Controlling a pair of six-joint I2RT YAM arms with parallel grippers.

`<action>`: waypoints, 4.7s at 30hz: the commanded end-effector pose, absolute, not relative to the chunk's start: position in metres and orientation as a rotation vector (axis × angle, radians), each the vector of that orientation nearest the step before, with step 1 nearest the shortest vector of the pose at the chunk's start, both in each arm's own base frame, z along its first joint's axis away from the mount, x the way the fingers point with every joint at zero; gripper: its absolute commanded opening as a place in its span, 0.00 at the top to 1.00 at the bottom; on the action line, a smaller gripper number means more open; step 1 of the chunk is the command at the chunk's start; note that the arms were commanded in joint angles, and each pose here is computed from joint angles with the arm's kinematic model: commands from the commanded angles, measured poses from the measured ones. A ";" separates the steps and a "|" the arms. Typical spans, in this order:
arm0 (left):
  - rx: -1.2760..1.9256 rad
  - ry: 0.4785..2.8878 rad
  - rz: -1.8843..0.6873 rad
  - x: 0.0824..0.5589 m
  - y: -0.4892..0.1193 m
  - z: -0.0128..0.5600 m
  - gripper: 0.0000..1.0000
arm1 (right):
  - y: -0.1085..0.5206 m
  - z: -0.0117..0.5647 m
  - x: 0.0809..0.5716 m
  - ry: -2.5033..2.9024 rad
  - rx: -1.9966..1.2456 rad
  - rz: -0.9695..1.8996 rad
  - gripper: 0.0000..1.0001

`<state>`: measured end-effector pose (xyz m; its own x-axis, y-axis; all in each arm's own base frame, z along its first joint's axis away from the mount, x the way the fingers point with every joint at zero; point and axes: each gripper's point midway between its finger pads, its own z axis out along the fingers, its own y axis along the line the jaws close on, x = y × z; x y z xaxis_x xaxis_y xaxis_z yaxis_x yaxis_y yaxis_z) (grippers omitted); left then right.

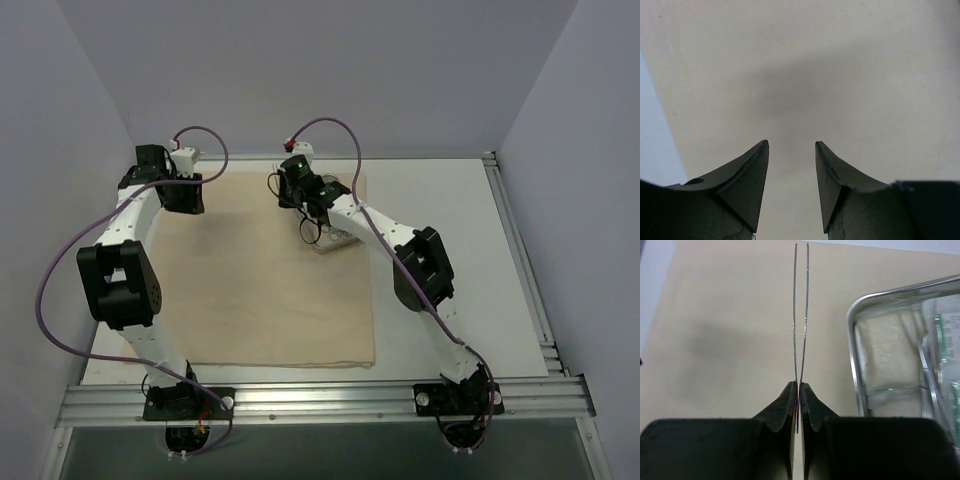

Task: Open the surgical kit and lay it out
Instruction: Pick up the medical item from the container, then place the medical item in the surgical kit, then move the medical item into the surgical kit.

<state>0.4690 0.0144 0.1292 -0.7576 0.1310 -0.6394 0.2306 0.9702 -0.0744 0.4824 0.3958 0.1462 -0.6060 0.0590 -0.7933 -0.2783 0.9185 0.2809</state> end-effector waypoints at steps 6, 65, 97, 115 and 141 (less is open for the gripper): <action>0.205 2.421 -0.262 0.452 0.008 0.141 0.49 | 0.472 0.124 0.471 2.088 0.136 0.699 1.00; 0.175 2.542 -0.099 0.492 -0.062 0.059 0.57 | 0.362 0.184 0.412 1.954 0.247 0.499 0.75; 0.145 2.590 -0.074 0.499 -0.067 0.024 0.89 | 0.347 0.159 0.418 2.010 0.259 0.495 0.77; -0.043 2.485 -0.055 0.515 0.011 0.069 0.98 | 0.334 0.158 0.435 2.020 0.227 0.490 0.77; -0.064 2.501 -0.013 0.513 0.043 0.048 0.67 | 0.315 0.141 0.458 2.088 0.191 0.468 0.78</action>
